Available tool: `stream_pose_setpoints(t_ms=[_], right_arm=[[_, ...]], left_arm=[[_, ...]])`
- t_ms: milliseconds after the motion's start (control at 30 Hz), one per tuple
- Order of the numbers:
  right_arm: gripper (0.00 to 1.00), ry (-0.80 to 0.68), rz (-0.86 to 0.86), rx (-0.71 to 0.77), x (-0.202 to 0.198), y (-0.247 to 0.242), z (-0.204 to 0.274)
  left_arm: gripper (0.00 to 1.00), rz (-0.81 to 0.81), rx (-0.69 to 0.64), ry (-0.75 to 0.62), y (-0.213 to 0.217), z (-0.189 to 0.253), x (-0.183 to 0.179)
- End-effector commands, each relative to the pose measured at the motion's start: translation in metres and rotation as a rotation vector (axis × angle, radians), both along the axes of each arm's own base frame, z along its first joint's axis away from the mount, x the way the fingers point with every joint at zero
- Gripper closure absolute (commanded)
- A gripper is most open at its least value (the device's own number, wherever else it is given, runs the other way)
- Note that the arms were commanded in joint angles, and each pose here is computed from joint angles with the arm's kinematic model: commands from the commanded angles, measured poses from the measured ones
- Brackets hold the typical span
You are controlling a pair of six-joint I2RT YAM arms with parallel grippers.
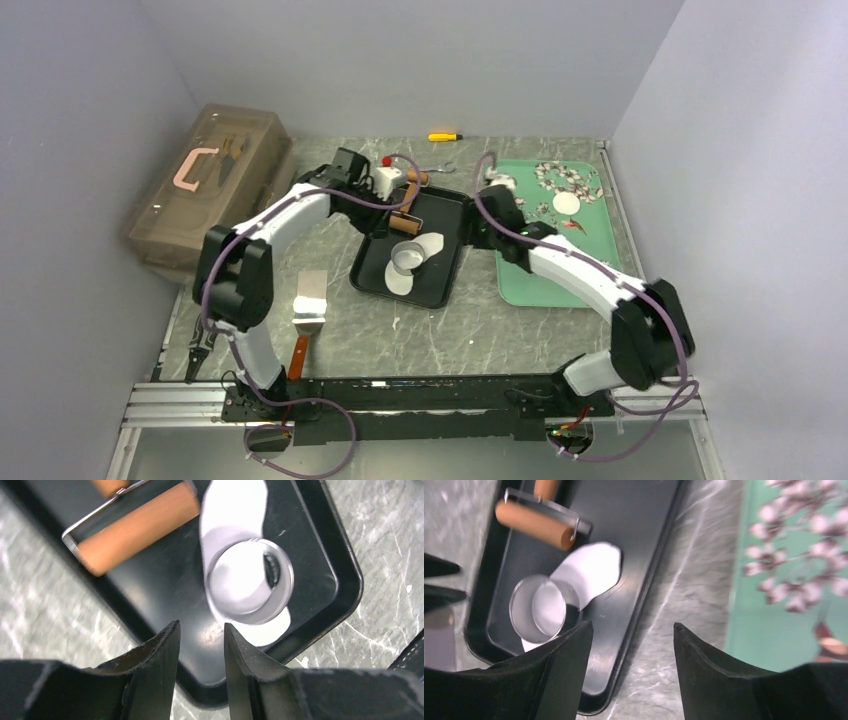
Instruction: Roll out the dumpling wrappers from the dough
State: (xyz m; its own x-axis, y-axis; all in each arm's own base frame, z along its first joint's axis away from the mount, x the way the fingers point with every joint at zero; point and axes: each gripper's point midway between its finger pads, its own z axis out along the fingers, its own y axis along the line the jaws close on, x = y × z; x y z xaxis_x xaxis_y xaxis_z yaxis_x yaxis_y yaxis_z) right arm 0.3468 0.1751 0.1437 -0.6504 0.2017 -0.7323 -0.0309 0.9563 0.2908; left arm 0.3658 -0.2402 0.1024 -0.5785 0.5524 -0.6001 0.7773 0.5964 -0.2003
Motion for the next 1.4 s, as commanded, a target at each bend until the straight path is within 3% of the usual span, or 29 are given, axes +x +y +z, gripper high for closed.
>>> stream_pose_setpoints(t_ms=[0,300,833,1067,1200,1367], right_arm=[[0.39,0.045,0.13,-0.029,0.0,0.054,-0.022],[0.52,0.059,0.31,0.05,0.007,0.126,-0.038],[0.79,0.13,0.325,-0.04,0.009,0.135,-0.087],[0.99,0.152,0.291,-0.082,0.008,0.129,-0.104],[1.0,0.191,0.272,-0.098,0.004,0.125,-0.119],[1.0,0.288,0.233,-0.142,-0.006,0.112,-0.148]], left_arm=[[0.59,0.099,-0.106,0.008,0.005,0.006,-0.001],[0.6,0.13,-0.114,0.07,-0.002,-0.019,0.003],[0.63,0.128,-0.105,0.103,-0.016,-0.041,0.006],[0.83,0.141,-0.058,0.117,-0.008,-0.062,0.0],[1.0,0.151,-0.034,0.167,-0.006,-0.077,-0.005],[1.0,0.159,-0.015,0.239,-0.002,-0.097,-0.017]])
